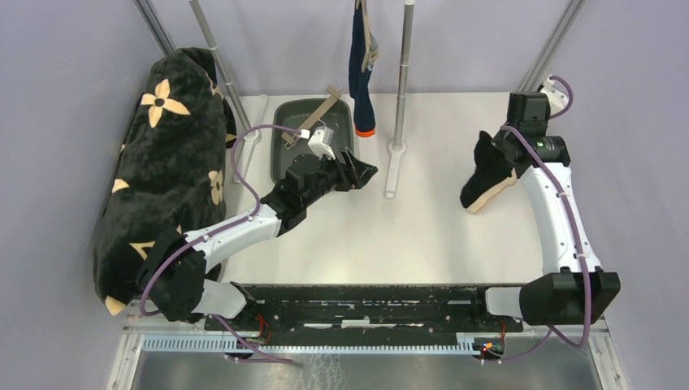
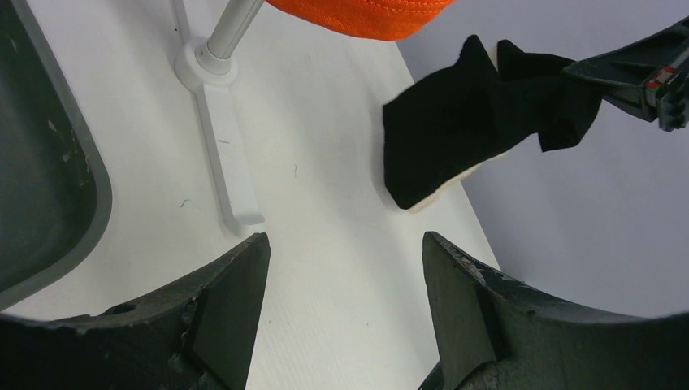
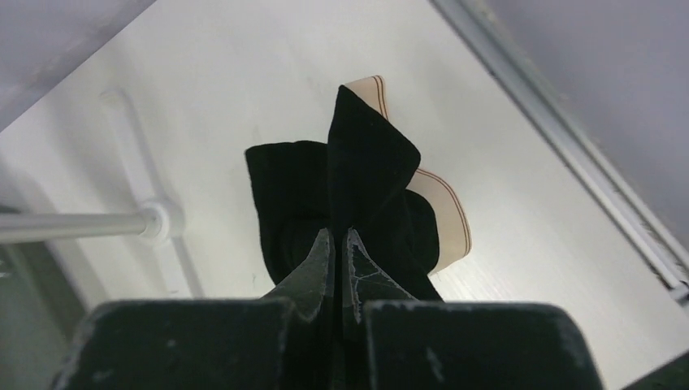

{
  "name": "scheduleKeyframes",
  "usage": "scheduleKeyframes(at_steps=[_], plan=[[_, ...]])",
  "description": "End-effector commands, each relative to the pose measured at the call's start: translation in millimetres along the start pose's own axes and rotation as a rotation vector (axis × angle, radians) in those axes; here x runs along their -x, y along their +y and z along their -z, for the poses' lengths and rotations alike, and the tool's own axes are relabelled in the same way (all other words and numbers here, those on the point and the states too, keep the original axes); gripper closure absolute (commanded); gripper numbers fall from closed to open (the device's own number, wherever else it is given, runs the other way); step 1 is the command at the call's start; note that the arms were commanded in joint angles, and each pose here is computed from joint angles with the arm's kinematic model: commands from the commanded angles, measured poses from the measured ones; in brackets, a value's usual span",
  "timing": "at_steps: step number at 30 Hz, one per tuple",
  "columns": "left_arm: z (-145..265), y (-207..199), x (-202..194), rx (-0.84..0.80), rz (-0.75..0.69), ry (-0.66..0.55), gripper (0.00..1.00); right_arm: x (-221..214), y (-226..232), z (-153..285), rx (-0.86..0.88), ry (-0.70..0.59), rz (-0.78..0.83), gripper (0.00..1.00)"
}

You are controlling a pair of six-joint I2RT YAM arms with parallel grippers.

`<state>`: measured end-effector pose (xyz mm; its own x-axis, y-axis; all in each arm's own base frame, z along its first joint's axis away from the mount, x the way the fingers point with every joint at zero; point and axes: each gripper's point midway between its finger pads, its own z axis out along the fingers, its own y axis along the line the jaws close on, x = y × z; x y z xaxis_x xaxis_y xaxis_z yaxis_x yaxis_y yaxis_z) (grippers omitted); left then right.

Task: Clip the underwear to the hanger
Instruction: Adjust the underwear at the center of the board.

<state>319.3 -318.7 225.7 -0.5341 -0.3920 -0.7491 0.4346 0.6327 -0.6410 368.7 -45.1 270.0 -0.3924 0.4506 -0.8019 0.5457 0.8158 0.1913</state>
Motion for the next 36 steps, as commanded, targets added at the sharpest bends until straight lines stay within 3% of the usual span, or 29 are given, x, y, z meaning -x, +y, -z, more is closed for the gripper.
scheduleKeyframes(at_steps=[1, 6, 7, 9, 13, 18, 24, 28, 36], plan=[[3.8, -8.3, 17.4, -0.028, -0.028, -0.054, 0.25, 41.4, -16.9, 38.0, -0.121, -0.182, -0.010, 1.00], [3.3, -7.9, 16.5, -0.027, -0.030, -0.053, 0.25, -0.6, 52.9, 21.5, -0.002, -0.110, 0.119, 0.98], [3.2, -6.7, 16.0, -0.022, -0.031, -0.051, 0.25, -16.0, 76.1, 15.7, 0.067, -0.062, 0.157, 0.91], [2.9, -5.3, 16.2, -0.015, -0.034, -0.053, 0.25, -48.7, 114.8, 6.1, 0.200, 0.043, 0.210, 0.57], [4.2, -2.7, 15.9, -0.005, -0.038, -0.053, 0.25, -78.5, 135.3, -4.6, 0.287, 0.080, 0.217, 0.27], [2.9, -0.4, 14.5, 0.000, -0.040, -0.049, 0.25, -83.8, 110.6, -11.6, 0.184, 0.088, 0.254, 0.16], [2.1, -1.4, 12.5, -0.009, -0.036, -0.042, 0.25, -119.5, 71.8, -56.9, 0.070, 0.240, 0.259, 0.15], [2.7, 0.0, 12.7, -0.004, -0.039, -0.044, 0.25, -144.3, 53.0, -87.7, 0.110, 0.329, 0.177, 0.16], [-2.3, 2.2, 9.7, -0.003, -0.038, -0.035, 0.25, -161.8, 59.8, -122.6, 0.232, 0.391, 0.112, 0.17]])
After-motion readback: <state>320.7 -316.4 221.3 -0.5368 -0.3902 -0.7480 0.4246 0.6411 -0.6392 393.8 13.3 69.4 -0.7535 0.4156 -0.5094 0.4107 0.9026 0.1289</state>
